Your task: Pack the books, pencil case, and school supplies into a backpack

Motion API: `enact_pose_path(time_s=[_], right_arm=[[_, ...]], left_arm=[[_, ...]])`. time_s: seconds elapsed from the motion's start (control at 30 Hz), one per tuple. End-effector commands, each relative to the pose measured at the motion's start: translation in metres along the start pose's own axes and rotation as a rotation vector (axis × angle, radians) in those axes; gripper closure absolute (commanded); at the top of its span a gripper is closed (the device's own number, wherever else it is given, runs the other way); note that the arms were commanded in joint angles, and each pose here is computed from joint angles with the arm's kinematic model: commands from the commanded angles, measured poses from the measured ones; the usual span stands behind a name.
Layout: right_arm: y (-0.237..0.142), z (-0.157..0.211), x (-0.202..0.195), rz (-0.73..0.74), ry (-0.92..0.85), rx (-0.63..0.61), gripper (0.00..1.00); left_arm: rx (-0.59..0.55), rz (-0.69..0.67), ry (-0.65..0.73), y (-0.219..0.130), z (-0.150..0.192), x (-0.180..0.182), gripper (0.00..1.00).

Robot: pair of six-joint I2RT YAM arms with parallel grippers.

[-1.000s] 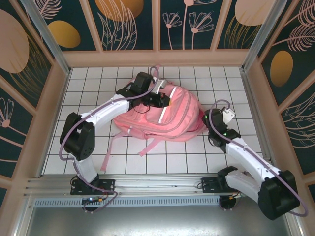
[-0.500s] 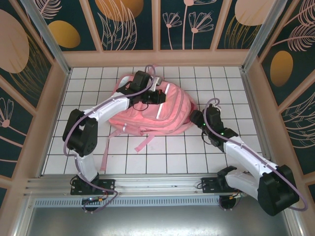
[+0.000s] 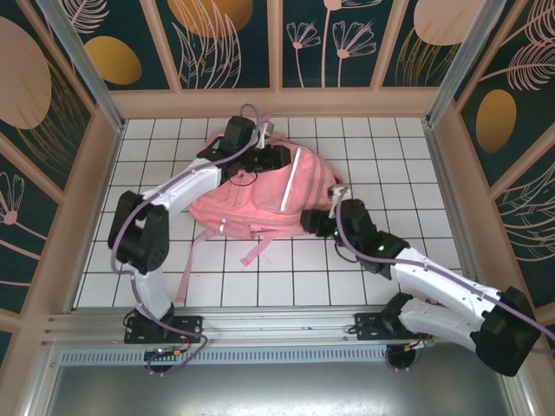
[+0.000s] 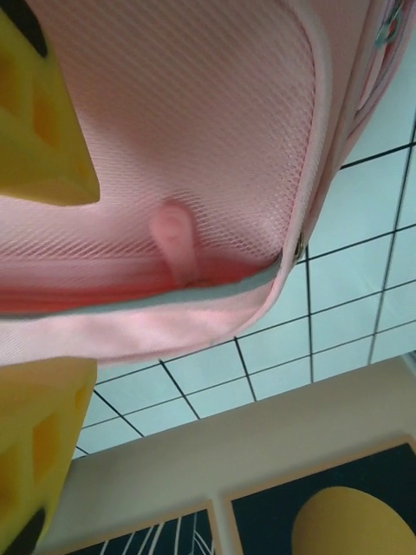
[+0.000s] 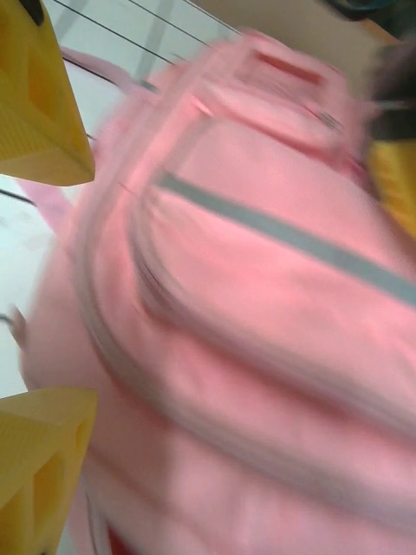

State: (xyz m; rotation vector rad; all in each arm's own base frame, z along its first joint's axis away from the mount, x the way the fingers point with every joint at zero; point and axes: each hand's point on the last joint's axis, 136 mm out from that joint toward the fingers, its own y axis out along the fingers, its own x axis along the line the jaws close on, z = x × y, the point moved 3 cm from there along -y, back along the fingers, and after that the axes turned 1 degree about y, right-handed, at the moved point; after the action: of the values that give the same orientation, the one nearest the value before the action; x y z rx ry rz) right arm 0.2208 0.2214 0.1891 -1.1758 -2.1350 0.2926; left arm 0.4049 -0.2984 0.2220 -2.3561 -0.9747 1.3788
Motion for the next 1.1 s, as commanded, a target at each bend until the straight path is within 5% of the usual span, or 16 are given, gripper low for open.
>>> enact_pose_path(time_s=[0.0, 0.2, 0.5, 0.67, 0.87, 1.07], right_arm=[[0.004, 0.031, 0.027, -0.085, -0.121, 0.099, 0.39], [0.012, 0.05, 0.012, 0.047, -0.071, 0.146, 0.45], [0.024, 0.053, 0.012, 0.045, 0.065, 0.209, 0.47], [0.024, 0.048, 0.0, 0.113, 0.094, 0.177, 0.47], [0.012, 0.031, -0.011, 0.167, 0.057, 0.102, 0.47], [-0.015, -0.001, -0.065, 0.282, 0.225, -0.035, 0.48]], left_arm=[[-0.104, -0.057, 0.078, -0.053, -0.009, -0.017, 0.45], [-0.1, -0.204, 0.084, -0.086, 0.022, 0.007, 0.41], [-0.035, -0.444, -0.141, -0.094, 0.086, 0.076, 0.38], [-0.048, -0.447, -0.264, -0.097, 0.097, 0.08, 0.35], [-0.052, -0.364, -0.037, -0.092, 0.062, 0.047, 0.38], [0.008, -0.342, 0.123, -0.051, 0.034, 0.015, 0.39]])
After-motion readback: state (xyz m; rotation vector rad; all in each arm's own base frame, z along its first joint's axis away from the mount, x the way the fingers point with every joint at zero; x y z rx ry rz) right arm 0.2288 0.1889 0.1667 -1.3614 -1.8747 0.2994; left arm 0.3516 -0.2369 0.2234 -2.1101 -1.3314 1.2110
